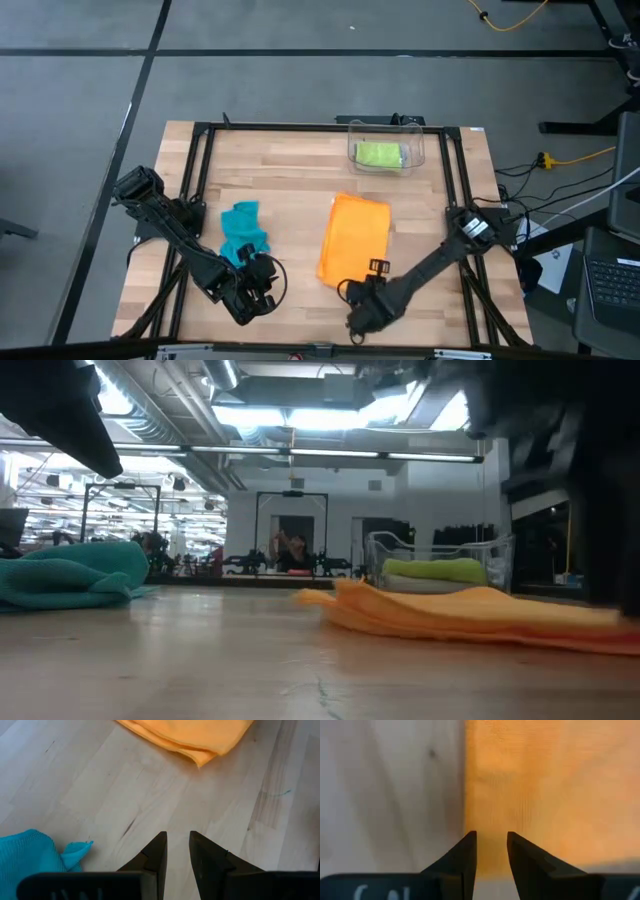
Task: Fold microfiber towels
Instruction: Fold the orange microfiber
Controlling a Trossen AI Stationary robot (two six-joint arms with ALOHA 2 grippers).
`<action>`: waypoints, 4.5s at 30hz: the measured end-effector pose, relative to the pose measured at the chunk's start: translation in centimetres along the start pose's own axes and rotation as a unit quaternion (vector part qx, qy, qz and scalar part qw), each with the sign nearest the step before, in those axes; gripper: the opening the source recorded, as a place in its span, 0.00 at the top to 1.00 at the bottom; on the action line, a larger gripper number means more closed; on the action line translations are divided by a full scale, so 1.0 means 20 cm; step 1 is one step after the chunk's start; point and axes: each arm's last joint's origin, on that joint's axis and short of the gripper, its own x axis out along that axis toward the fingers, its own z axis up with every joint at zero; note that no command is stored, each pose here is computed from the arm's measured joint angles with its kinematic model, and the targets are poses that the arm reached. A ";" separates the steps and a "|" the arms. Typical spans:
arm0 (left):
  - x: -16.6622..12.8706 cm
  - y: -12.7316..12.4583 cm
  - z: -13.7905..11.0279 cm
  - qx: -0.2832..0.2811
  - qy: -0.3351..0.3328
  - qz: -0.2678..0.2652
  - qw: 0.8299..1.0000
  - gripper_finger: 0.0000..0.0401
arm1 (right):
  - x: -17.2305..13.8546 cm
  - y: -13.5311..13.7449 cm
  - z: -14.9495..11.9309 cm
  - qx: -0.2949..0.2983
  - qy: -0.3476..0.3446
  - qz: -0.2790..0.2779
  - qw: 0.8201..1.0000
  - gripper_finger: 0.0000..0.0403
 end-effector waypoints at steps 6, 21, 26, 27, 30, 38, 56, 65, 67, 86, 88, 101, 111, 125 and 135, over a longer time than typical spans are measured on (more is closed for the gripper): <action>0.00 -0.01 0.00 -0.006 -0.004 -0.009 1.000 0.81 | -0.22 0.09 -0.08 0.014 -0.014 -0.018 1.000 0.72; 0.36 -0.18 0.22 0.226 -0.127 -0.141 0.956 0.82 | -0.35 0.28 -0.37 0.144 -0.172 -0.043 0.974 0.72; 0.43 -0.11 0.31 0.196 -0.100 -0.161 0.962 0.81 | -0.31 0.26 -0.40 0.177 -0.188 -0.063 0.964 0.72; 0.44 -0.10 0.33 0.190 -0.094 -0.165 0.963 0.80 | -0.30 0.26 -0.40 0.177 -0.194 -0.066 0.963 0.72; 0.47 -0.07 0.36 0.189 -0.084 -0.169 0.964 0.75 | -0.28 0.25 -0.39 0.174 -0.194 -0.073 0.963 0.72; 0.51 -0.06 0.35 0.275 -0.084 -0.181 0.941 0.62 | -0.22 0.20 -0.37 0.178 -0.187 -0.098 0.961 0.72; 0.67 -0.08 0.26 0.354 -0.087 -0.134 0.921 0.61 | -0.11 0.20 -0.35 0.166 -0.161 -0.074 0.970 0.41; 0.69 -0.06 0.24 0.372 -0.068 -0.137 0.916 0.61 | -0.10 0.21 -0.34 0.075 -0.164 -0.069 0.981 0.37; 0.69 -0.06 0.24 0.373 -0.064 -0.136 0.915 0.61 | -0.10 0.21 -0.33 0.076 -0.163 -0.070 0.981 0.37; 0.73 0.00 0.26 0.371 -0.040 -0.107 0.922 0.61 | -0.01 0.23 -0.26 0.019 -0.147 -0.066 0.987 0.37; 0.73 0.00 0.26 0.371 -0.040 -0.108 0.922 0.61 | 0.03 0.23 -0.26 0.017 -0.140 -0.075 0.987 0.37; 0.76 -0.02 0.22 0.375 -0.039 -0.108 0.920 0.61 | 0.06 0.22 -0.23 0.022 -0.134 -0.087 0.987 0.37; 0.79 -0.04 0.20 0.362 -0.055 -0.102 0.925 0.61 | 0.07 0.22 -0.23 0.026 -0.133 -0.085 0.987 0.38; 0.78 -0.05 0.16 0.367 -0.047 -0.072 0.926 0.82 | 0.08 0.21 -0.23 0.027 -0.130 -0.088 0.987 0.74; 0.78 -0.04 0.16 0.346 -0.045 -0.066 0.935 0.99 | 0.09 0.20 -0.23 0.046 -0.132 -0.100 0.985 0.98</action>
